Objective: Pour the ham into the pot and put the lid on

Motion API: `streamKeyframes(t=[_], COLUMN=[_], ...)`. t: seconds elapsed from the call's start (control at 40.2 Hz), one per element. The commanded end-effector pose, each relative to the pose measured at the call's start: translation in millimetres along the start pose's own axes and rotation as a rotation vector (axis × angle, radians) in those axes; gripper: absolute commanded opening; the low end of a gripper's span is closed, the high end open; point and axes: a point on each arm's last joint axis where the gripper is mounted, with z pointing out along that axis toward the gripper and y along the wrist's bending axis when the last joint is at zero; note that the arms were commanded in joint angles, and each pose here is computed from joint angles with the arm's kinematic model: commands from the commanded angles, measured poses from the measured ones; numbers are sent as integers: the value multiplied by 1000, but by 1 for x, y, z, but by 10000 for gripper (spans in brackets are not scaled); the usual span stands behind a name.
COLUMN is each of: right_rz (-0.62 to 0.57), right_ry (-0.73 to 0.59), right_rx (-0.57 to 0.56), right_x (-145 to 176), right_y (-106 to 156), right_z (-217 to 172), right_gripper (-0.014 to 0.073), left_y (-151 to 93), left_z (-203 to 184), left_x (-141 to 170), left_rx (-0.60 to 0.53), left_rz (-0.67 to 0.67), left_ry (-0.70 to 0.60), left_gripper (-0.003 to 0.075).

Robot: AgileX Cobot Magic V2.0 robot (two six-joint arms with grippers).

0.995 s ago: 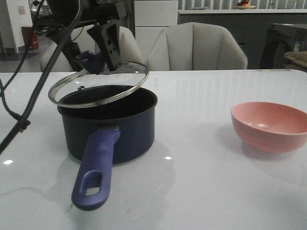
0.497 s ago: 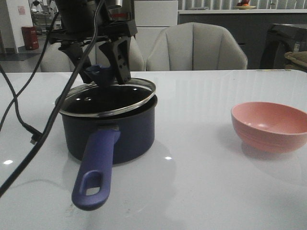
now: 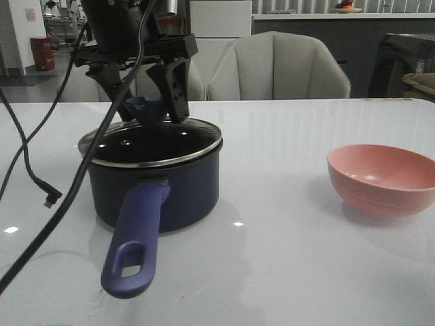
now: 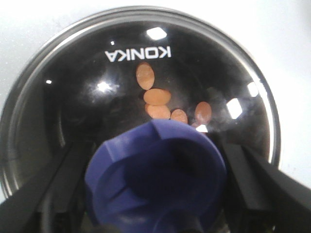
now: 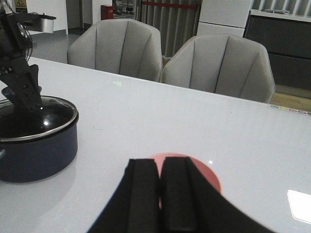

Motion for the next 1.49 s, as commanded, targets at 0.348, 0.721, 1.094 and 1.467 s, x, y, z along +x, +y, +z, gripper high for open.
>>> streamKeyframes(t=[0.348,0.721,1.094,1.467], right_rz=[-3,-3,-3,-3], right_ry=[-84,-84,-84,-84], right_rx=[25,25,25,25], right_x=[-14,-14,-14,-14], right_y=[-3,-3,-3,-3], right_z=[0,0,0,0], right_gripper=[151,151,151,151], left_y=[-7,-9,-18,-19], left_z=[-35,-44,-92,-141], left_x=[-10,-11,-14,12], left_rx=[8,15,18,-51], left_rz=[14,18,48,71], left_ry=[-138,-131,-210,-298], left_gripper=[537,545,606,606])
